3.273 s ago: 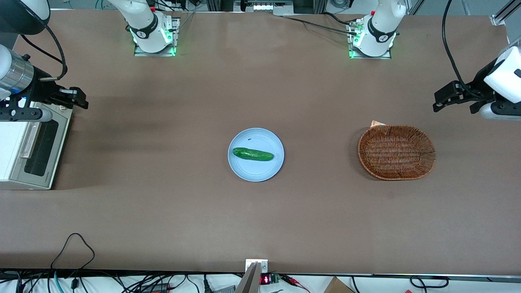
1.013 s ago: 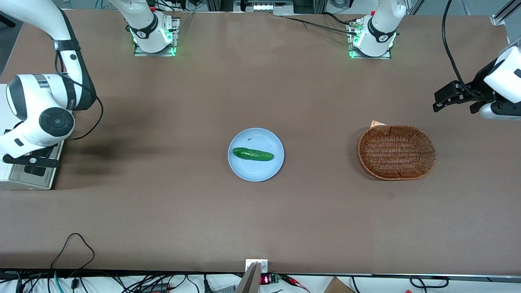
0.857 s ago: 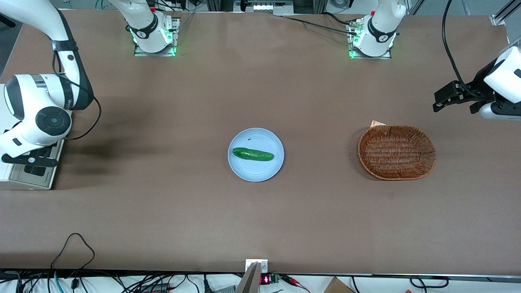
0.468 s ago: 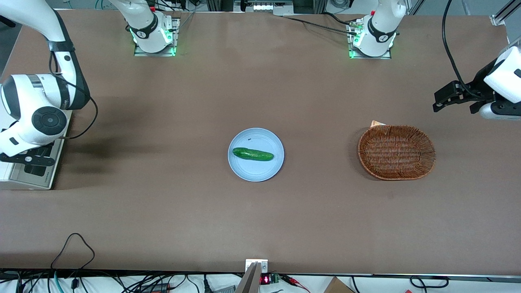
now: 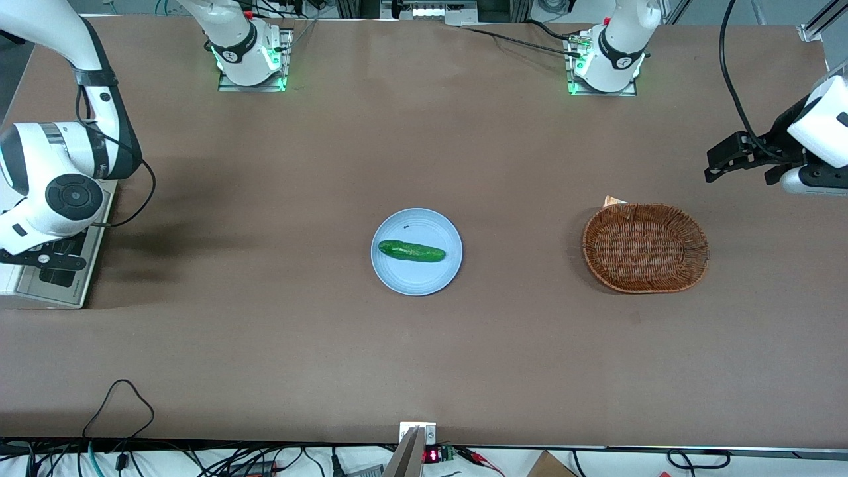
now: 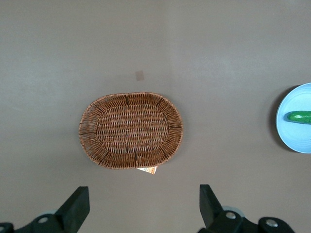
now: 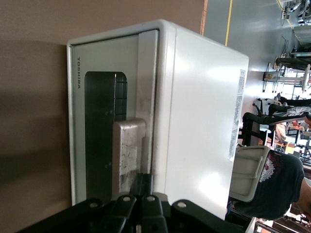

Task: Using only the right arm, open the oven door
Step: 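Hook the right gripper on the door handle and start pulling it outward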

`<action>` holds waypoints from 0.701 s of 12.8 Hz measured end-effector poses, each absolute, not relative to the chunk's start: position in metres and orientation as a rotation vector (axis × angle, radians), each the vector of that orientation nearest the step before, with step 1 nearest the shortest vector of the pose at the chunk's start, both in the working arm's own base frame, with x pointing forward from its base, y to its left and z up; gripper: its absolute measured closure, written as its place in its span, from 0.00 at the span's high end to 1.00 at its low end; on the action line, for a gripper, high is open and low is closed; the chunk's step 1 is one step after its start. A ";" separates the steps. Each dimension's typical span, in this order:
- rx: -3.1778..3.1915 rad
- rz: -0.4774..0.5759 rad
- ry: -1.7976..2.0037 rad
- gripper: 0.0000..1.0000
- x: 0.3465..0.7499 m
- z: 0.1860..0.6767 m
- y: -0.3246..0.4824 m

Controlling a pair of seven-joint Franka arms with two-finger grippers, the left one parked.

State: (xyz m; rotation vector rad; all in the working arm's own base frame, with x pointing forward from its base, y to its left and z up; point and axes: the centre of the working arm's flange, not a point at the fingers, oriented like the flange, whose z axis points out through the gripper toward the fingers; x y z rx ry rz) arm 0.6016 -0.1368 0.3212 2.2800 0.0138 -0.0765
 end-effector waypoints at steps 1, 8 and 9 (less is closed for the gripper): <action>2.280 -0.078 0.015 0.01 0.601 0.320 -0.137; 2.283 -0.088 0.026 0.01 0.600 0.313 -0.136; 2.283 -0.088 0.026 0.01 0.600 0.313 -0.136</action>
